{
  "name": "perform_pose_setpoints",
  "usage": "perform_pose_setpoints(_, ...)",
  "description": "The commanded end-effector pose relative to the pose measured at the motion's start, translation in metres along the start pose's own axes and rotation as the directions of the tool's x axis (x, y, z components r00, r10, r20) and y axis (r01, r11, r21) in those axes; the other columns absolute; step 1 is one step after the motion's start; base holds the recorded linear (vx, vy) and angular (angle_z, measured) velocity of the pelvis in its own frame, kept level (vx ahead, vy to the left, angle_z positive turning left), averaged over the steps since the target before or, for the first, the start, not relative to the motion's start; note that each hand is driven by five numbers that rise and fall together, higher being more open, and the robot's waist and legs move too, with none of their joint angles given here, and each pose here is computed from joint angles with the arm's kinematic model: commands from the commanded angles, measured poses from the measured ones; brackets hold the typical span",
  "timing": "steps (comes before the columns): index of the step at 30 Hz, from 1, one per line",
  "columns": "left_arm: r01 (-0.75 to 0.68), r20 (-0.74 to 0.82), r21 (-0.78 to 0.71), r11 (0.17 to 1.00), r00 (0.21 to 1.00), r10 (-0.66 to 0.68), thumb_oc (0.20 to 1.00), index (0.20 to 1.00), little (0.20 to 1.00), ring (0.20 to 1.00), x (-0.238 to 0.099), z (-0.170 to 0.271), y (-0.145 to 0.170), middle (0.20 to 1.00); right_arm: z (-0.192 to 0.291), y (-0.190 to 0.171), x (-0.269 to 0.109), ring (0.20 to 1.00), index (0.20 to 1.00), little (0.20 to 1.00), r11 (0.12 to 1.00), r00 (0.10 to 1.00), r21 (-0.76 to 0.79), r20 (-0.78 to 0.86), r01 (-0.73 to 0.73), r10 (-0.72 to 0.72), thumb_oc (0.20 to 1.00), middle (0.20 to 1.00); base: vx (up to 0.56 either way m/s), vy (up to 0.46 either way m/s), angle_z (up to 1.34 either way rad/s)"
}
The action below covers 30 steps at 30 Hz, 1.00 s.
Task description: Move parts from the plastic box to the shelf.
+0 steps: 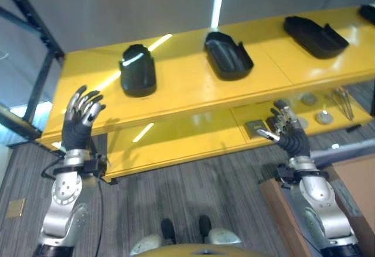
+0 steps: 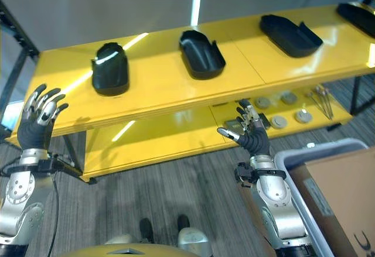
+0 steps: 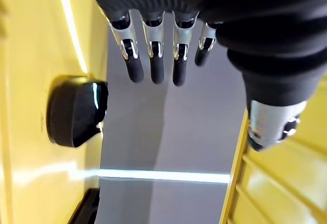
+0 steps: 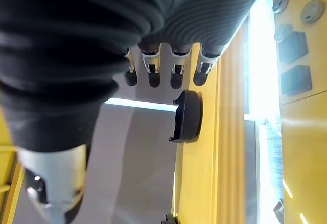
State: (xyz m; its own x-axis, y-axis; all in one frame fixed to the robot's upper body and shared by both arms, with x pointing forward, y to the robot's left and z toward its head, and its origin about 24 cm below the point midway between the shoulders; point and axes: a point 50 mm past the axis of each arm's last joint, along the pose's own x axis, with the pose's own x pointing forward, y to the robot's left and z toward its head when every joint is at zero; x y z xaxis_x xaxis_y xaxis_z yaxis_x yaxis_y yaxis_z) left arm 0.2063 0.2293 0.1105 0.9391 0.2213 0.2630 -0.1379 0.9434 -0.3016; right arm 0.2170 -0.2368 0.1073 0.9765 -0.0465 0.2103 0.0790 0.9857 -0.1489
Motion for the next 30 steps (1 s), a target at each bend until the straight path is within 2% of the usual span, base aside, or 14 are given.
perform_pose_setpoints(1,-0.029,0.020,-0.081,0.996,0.999,0.031,1.000,1.000,1.000,1.000,0.011,0.006,0.012,1.000,-0.001,-0.001,0.005,1.000,1.000,1.000,0.999,1.000,-0.020,0.014,-0.026,0.026,1.000,1.000,-0.04,0.010,0.31)
perform_pose_setpoints(3,-0.111,-0.034,-0.151,0.982,0.994,0.107,1.000,1.000,1.000,1.000,0.007,-0.003,0.022,1.000,-0.012,0.003,0.005,1.000,1.000,1.000,0.995,0.996,-0.068,-0.042,-0.077,0.075,1.000,1.000,-0.04,0.012,0.30)
perform_pose_setpoints(5,-0.192,-0.031,-0.099,0.976,0.981,0.190,1.000,1.000,1.000,1.000,0.003,-0.010,0.036,1.000,-0.028,0.006,0.004,1.000,1.000,1.000,0.989,0.986,-0.089,-0.123,-0.119,0.108,1.000,1.000,-0.03,0.007,0.16)
perform_pose_setpoints(8,-0.376,-0.163,0.085,0.923,0.908,0.385,1.000,1.000,1.000,1.000,-0.013,-0.041,0.076,1.000,-0.078,0.006,-0.012,1.000,1.000,1.000,0.960,0.924,-0.171,-0.352,-0.221,0.150,1.000,1.000,-0.03,-0.001,0.14)
perform_pose_setpoints(10,-0.419,-0.258,0.093,0.903,0.866,0.428,1.000,1.000,1.000,1.000,-0.027,-0.059,0.095,1.000,-0.097,0.004,-0.023,1.000,1.000,1.000,0.957,0.890,-0.185,-0.438,-0.226,0.125,1.000,1.000,-0.01,-0.004,0.16)
perform_pose_setpoints(12,-0.442,-0.352,0.208,0.873,0.798,0.488,1.000,1.000,1.000,1.000,-0.055,-0.083,0.123,1.000,-0.127,-0.001,-0.043,1.000,1.000,1.000,0.946,0.817,-0.196,-0.566,-0.258,0.106,1.000,1.000,-0.01,-0.006,0.18)
perform_pose_setpoints(15,-0.455,-0.505,0.321,0.831,0.660,0.556,1.000,1.000,1.000,1.000,-0.101,-0.115,0.147,1.000,-0.164,-0.009,-0.071,1.000,1.000,1.000,0.950,0.686,-0.191,-0.727,-0.249,0.034,1.000,1.000,-0.01,-0.001,0.10)
perform_pose_setpoints(16,-0.429,-0.598,0.404,0.808,0.545,0.588,1.000,1.000,1.000,1.000,-0.129,-0.133,0.152,1.000,-0.181,-0.011,-0.089,1.000,1.000,1.000,0.957,0.594,-0.183,-0.805,-0.227,-0.013,1.000,1.000,0.00,-0.001,0.09)
perform_pose_setpoints(17,-0.423,-0.645,0.440,0.792,0.465,0.607,1.000,1.000,1.000,1.000,-0.146,-0.143,0.154,1.000,-0.190,-0.012,-0.101,1.000,1.000,1.000,0.963,0.533,-0.169,-0.845,-0.209,-0.033,1.000,1.000,0.00,-0.003,0.06)
perform_pose_setpoints(18,-0.407,-0.650,0.469,0.784,0.442,0.618,1.000,1.000,1.000,1.000,-0.154,-0.147,0.155,1.000,-0.195,-0.011,-0.108,1.000,1.000,1.000,0.965,0.507,-0.168,-0.861,-0.203,-0.043,1.000,1.000,0.00,-0.007,0.05)
perform_pose_setpoints(21,-0.288,-0.750,0.584,0.759,0.164,0.640,1.000,1.000,1.000,1.000,-0.207,-0.170,0.151,1.000,-0.215,-0.005,-0.145,1.000,1.000,1.000,0.980,0.331,-0.154,-0.938,-0.123,-0.105,1.000,1.000,0.00,-0.012,0.09)
perform_pose_setpoints(24,-0.163,-0.774,0.624,0.765,0.008,0.633,1.000,1.000,1.000,1.000,-0.242,-0.178,0.143,1.000,-0.225,0.003,-0.173,1.000,1.000,1.000,0.985,0.183,-0.142,-0.976,-0.101,-0.121,1.000,1.000,0.02,0.005,0.00)
perform_pose_setpoints(26,-0.114,-0.799,0.597,0.794,0.010,0.601,1.000,1.000,1.000,1.000,-0.242,-0.185,0.133,1.000,-0.228,0.009,-0.189,1.000,1.000,1.000,0.982,0.129,-0.119,-0.987,-0.146,-0.100,1.000,1.000,0.04,0.032,-0.03)
perform_pose_setpoints(30,-0.080,-0.816,0.570,0.818,0.059,0.575,1.000,1.000,1.000,1.000,-0.230,-0.193,0.123,1.000,-0.229,0.021,-0.194,1.000,1.000,1.000,0.985,0.121,-0.114,-0.988,-0.130,-0.099,1.000,1.000,0.00,0.014,-0.05)
